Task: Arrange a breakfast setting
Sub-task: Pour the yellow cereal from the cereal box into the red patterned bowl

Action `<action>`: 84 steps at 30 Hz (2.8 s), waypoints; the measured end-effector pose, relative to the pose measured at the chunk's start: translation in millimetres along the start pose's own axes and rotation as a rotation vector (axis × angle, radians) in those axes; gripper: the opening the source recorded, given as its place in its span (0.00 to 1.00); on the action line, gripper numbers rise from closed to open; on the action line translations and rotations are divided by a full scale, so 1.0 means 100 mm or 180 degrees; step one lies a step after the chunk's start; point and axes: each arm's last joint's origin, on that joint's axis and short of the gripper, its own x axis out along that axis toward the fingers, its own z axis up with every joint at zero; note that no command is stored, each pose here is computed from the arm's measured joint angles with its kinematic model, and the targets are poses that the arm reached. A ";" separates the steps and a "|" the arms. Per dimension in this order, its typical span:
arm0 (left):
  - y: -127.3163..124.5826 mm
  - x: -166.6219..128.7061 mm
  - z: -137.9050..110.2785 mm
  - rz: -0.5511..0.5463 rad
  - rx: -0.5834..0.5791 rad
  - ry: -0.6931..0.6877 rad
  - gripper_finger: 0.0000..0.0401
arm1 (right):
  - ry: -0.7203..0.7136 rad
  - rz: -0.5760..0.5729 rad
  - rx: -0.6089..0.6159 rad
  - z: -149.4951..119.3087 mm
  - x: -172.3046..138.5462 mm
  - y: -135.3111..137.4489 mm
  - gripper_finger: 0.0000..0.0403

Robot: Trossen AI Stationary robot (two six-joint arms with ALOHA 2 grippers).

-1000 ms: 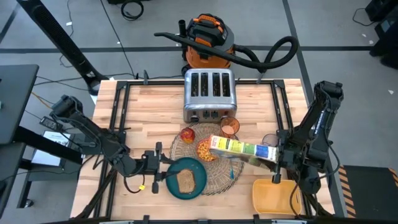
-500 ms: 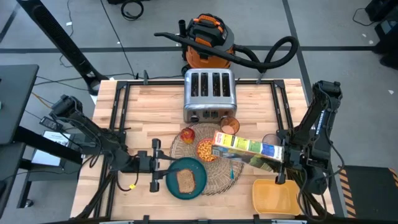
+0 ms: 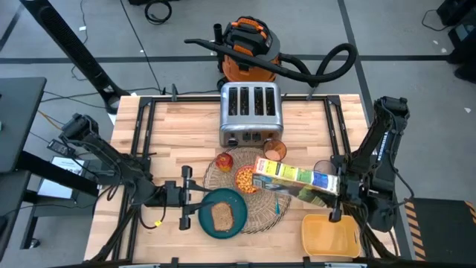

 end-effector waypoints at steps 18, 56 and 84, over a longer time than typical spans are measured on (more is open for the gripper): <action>-0.05 -0.03 -0.03 -0.0097 -0.0016 0.0091 0.37 | -0.0138 0.0372 -0.0138 0.61 0.16 0.17 0.41; 0.49 0.39 -0.01 -0.0240 -0.0187 -0.0643 0.67 | -0.3207 0.1828 0.0260 0.75 0.22 -0.68 0.41; 0.49 1.31 0.64 -0.0822 0.0168 -0.1500 0.67 | -0.2915 0.1443 -0.0141 0.87 1.40 -0.05 0.41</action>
